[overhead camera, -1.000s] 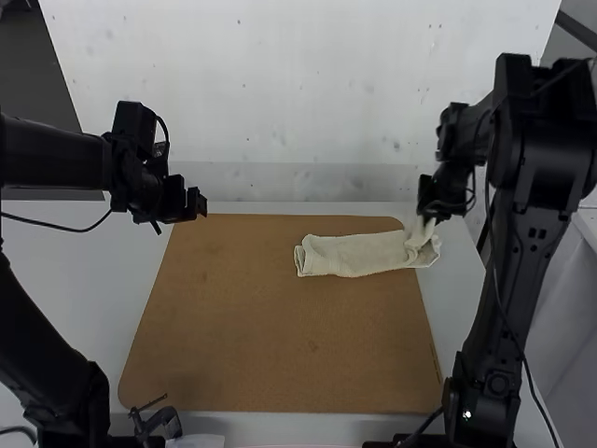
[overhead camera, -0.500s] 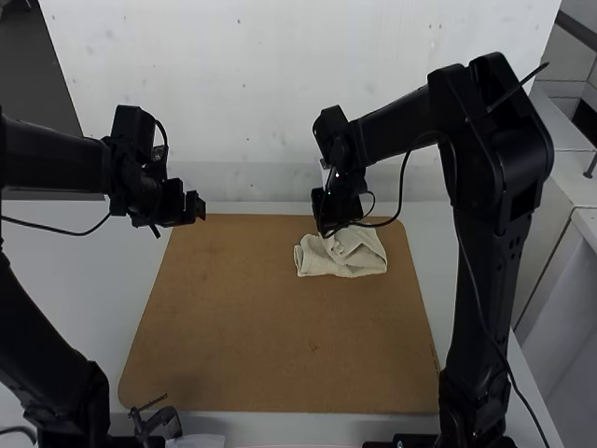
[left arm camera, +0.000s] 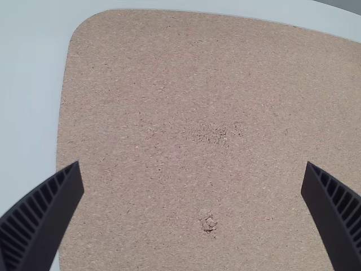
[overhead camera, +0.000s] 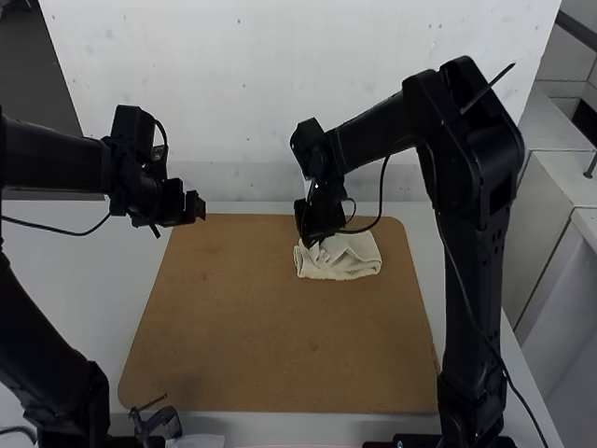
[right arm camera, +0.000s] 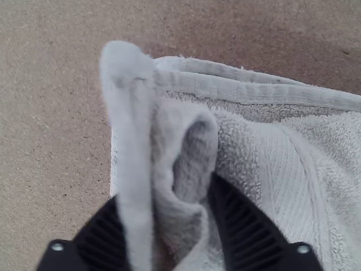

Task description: Fold the towel.

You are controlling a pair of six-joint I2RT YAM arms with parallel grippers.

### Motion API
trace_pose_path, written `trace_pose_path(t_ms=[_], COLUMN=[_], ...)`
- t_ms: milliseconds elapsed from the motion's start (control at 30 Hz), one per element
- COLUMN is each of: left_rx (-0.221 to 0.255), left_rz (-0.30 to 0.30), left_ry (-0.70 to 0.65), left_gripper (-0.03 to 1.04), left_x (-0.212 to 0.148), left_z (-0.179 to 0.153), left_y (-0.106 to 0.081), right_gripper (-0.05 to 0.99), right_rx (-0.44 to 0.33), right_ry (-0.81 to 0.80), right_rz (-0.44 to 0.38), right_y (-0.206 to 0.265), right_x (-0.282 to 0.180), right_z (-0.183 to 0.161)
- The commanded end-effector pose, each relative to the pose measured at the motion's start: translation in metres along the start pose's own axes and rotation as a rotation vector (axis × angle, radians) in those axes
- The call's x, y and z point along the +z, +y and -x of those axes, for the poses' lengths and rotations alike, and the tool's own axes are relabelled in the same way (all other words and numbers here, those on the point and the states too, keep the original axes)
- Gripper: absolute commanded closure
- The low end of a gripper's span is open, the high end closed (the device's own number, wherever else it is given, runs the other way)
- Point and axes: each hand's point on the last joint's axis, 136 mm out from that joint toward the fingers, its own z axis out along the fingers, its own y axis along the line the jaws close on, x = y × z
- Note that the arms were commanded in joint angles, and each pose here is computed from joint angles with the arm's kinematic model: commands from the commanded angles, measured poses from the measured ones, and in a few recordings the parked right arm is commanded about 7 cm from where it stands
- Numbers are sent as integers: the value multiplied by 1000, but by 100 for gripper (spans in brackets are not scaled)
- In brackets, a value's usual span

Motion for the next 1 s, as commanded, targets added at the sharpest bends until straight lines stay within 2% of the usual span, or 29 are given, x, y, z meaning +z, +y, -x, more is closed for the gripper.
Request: trace_pose_path(t_ms=[0,33,233,267,300,367,400,700,967], left_rx=[-4,-4,-3,-2,-2,-3,-3,-3,-6], left_rz=[17,17,17,16,16,16,16,16,20], left_ry=[8,6,5,6,6,3,2,3,7], left_gripper=[0,0,0,0,0,0,0,0,0], left_x=[5,5,5,5,5,6,5,6,7], left_z=[-2,-1,-1,-2,-2,-2,-2,-3,-5], left_y=[9,9,10,9,9,10,10,10,12], right_gripper=[9,5,8,16,31,75,90,92,92], right_rx=[7,12,54,62,69,82,83,68,19], right_ry=[-61,-86,-235,-235,-236,-215,-196,-45,-14], right_rz=[2,11,47,43,41,27,20,-34,-21], right_y=[5,6,-1,-6,-9,-16,-19,-29,-7], right_x=[-15,-23,-74,-76,-78,-72,-65,-9,5], right_z=[14,21,56,56,57,51,46,8,-6])
